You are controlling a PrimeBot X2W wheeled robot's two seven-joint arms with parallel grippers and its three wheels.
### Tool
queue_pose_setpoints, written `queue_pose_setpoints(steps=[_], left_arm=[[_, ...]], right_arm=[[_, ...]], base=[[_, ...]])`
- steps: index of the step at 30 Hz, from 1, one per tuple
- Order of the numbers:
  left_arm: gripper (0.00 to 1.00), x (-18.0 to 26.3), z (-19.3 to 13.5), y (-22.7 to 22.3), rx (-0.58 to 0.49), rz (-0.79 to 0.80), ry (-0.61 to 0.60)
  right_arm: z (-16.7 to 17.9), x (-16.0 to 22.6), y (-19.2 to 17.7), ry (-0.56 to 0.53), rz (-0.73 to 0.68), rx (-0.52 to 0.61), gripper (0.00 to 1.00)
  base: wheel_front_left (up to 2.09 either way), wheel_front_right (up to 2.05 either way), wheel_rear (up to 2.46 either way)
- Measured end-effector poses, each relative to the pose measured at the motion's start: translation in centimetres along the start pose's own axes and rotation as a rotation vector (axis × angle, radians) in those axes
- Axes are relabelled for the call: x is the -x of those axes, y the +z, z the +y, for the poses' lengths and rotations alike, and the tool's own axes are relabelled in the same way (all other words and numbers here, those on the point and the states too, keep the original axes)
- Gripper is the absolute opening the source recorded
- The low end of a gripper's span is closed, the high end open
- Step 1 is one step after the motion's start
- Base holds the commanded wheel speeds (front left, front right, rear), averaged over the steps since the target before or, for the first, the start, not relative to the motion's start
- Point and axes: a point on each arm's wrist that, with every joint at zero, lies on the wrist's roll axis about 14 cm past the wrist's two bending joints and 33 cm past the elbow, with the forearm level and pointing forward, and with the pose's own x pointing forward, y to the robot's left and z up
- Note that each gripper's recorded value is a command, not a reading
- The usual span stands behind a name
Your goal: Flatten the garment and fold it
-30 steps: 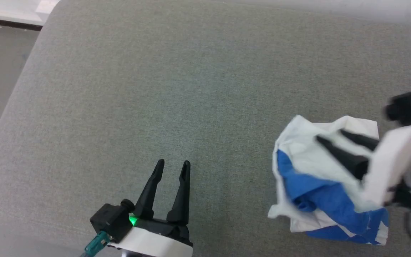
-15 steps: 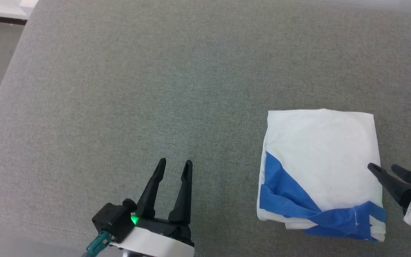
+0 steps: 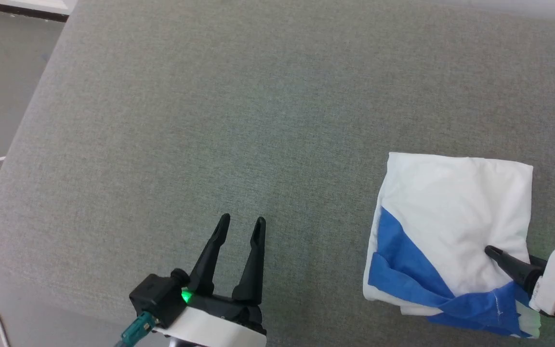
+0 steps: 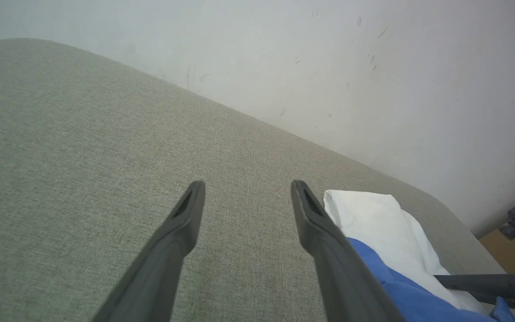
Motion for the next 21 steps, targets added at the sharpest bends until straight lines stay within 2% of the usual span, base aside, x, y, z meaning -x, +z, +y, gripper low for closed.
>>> queue_pose_setpoints(steps=[1,2,3,4,12,21], left_arm=[[1.00,0.0,0.0,0.1,-0.001,-0.003,-0.001],[1.00,0.1,-0.1,0.2,-0.002,-0.006,-0.003],[1.00,0.1,-0.2,0.3,-0.002,-0.009,-0.005],[1.00,0.1,-0.2,0.4,-0.002,-0.012,-0.008],[1.00,0.1,-1.1,1.0,-0.021,-0.021,-0.049],[1.00,-0.9,-3.8,0.6,-0.024,-0.002,-0.143]], right_arm=[[-0.1,-0.1,-0.1,-0.003,0.003,-0.006,0.84],[-0.1,-0.2,-0.1,-0.006,-0.002,-0.009,0.37],[-0.2,-0.3,-0.1,-0.011,-0.010,-0.012,0.04],[-0.3,-0.4,-0.1,-0.016,-0.019,-0.010,0.00],[0.1,0.1,1.0,-0.017,-0.105,0.024,0.00],[-1.4,2.8,5.1,-0.077,-0.229,0.136,0.00]], base=[[0.00,0.00,0.00],[0.00,0.00,0.00],[0.00,0.00,0.00],[0.00,0.00,0.00],[0.00,0.00,0.00],[0.00,0.00,0.00]])
